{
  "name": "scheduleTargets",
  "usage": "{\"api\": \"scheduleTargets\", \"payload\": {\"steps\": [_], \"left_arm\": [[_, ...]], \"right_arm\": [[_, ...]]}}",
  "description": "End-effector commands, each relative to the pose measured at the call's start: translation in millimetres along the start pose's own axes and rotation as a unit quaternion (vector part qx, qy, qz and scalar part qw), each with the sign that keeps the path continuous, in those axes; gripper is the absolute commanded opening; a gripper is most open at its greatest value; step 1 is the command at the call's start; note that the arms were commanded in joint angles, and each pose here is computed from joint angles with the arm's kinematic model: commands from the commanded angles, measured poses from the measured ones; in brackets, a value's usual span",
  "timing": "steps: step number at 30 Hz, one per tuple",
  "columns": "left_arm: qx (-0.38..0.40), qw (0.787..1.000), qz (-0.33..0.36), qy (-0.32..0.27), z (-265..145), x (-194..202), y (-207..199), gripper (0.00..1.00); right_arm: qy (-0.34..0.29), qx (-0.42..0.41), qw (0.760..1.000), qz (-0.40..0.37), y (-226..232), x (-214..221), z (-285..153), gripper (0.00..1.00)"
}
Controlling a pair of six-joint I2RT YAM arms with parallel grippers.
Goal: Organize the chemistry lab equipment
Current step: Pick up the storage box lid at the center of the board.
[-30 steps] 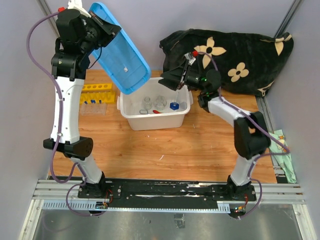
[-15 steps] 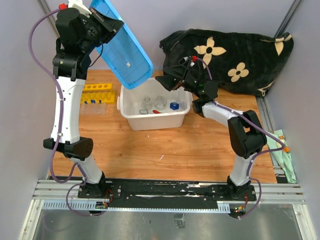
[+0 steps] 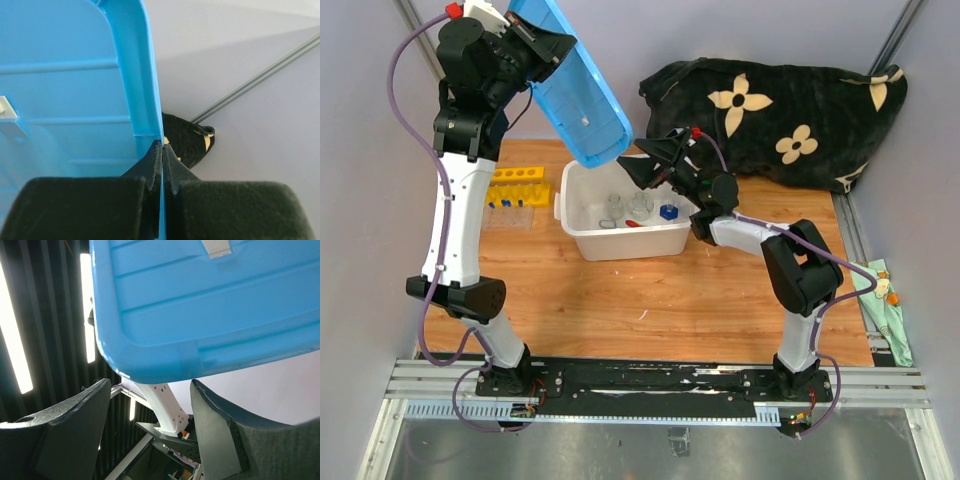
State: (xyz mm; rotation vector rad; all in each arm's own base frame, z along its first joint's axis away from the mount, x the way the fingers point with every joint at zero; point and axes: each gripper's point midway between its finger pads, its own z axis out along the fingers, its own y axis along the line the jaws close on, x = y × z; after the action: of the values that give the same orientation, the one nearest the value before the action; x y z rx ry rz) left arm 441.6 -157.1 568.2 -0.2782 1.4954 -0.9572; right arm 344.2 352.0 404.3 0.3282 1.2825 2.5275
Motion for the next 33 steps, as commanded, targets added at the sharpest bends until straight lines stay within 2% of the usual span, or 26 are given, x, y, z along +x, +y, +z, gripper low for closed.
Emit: {"api": "scheduleTargets", "payload": {"steps": [1, 10, 14, 17, 19, 24, 33], "left_arm": [[0.062, 0.997, 0.017, -0.035, -20.9, -23.8, -41.8, 0.00], [0.074, 0.997, 0.012, -0.033, -21.1, -20.7, -44.1, 0.00], [0.069, 0.997, 0.012, -0.031, -18.1, -15.2, -36.8, 0.00], [0.068, 0.997, 0.006, -0.024, -12.6, -6.3, -30.4, 0.00], [0.070, 0.997, 0.004, -0.018, -9.8, -1.2, -29.9, 0.00], [0.082, 0.997, 0.002, -0.010, -4.6, 6.1, -34.6, 0.00], [0.090, 0.996, 0.009, -0.004, 3.9, 13.3, -34.1, 0.00]], "right_arm": [[0.033, -0.005, 0.999, 0.007, 10.9, 21.4, -0.9, 0.66], [-0.045, -0.017, 0.996, 0.073, -6.4, 2.3, -16.1, 0.68], [-0.042, -0.044, 0.994, 0.087, 11.3, 4.3, -5.8, 0.70], [0.001, -0.031, 0.999, 0.020, 19.1, 17.5, 0.1, 0.71], [0.006, -0.002, 1.000, -0.003, 11.8, 22.7, -1.9, 0.71], [-0.019, -0.022, 0.998, 0.050, 3.4, 13.5, -11.3, 0.71], [-0.046, -0.025, 0.995, 0.087, 4.5, 11.3, -18.7, 0.72]]}}
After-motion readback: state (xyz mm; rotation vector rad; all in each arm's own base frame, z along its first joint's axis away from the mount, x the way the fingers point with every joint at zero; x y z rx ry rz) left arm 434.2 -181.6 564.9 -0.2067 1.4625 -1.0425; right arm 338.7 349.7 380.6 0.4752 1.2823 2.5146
